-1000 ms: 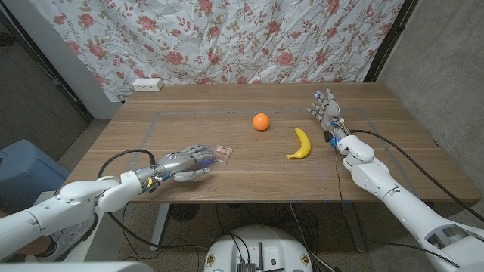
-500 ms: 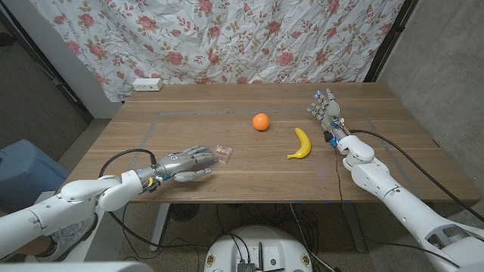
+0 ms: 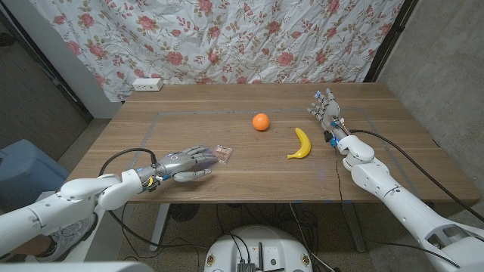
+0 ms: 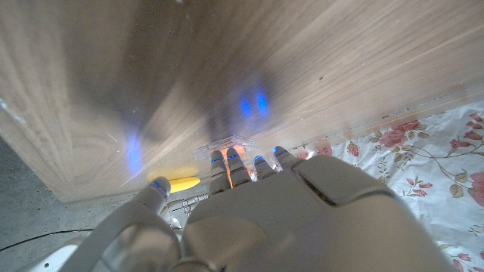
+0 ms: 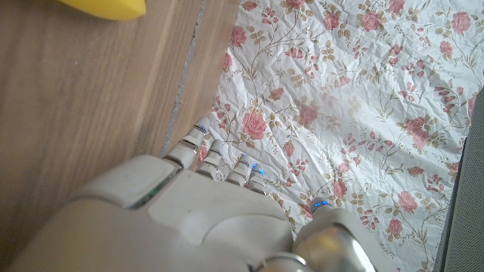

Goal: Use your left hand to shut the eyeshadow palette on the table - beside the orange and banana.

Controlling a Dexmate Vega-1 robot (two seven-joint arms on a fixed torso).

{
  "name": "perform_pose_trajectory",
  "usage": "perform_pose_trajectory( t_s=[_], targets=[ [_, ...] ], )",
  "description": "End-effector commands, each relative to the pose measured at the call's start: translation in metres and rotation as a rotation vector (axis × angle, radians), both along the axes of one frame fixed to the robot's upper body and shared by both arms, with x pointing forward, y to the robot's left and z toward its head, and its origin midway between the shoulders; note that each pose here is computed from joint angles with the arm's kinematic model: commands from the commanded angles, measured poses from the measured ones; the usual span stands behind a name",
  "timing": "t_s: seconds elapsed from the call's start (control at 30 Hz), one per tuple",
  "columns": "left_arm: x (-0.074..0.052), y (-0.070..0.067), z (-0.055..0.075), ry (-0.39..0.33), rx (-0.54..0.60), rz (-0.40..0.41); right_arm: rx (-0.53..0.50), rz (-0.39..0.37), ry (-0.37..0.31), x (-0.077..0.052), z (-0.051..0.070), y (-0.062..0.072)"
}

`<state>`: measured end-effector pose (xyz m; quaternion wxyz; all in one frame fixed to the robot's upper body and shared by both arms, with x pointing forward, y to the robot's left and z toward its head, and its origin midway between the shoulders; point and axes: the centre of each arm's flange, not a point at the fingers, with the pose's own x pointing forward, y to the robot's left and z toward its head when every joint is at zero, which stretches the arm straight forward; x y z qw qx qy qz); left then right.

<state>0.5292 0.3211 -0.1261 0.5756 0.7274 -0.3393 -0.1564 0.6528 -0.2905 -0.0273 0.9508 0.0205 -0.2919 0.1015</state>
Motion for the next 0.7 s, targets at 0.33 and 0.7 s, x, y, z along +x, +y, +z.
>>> perform_pose_trajectory(
  t_s=[0.33,0.7],
  targets=[
    [0.0017,-0.0013,0.0011,0.009,0.040,0.018,0.000,0.000,0.000,0.0000,0.0000,0.0000],
    [-0.0006,-0.0015,0.0068,-0.018,0.037,0.016,0.000,0.000,0.000,0.0000,0.0000,0.0000]
  ],
)
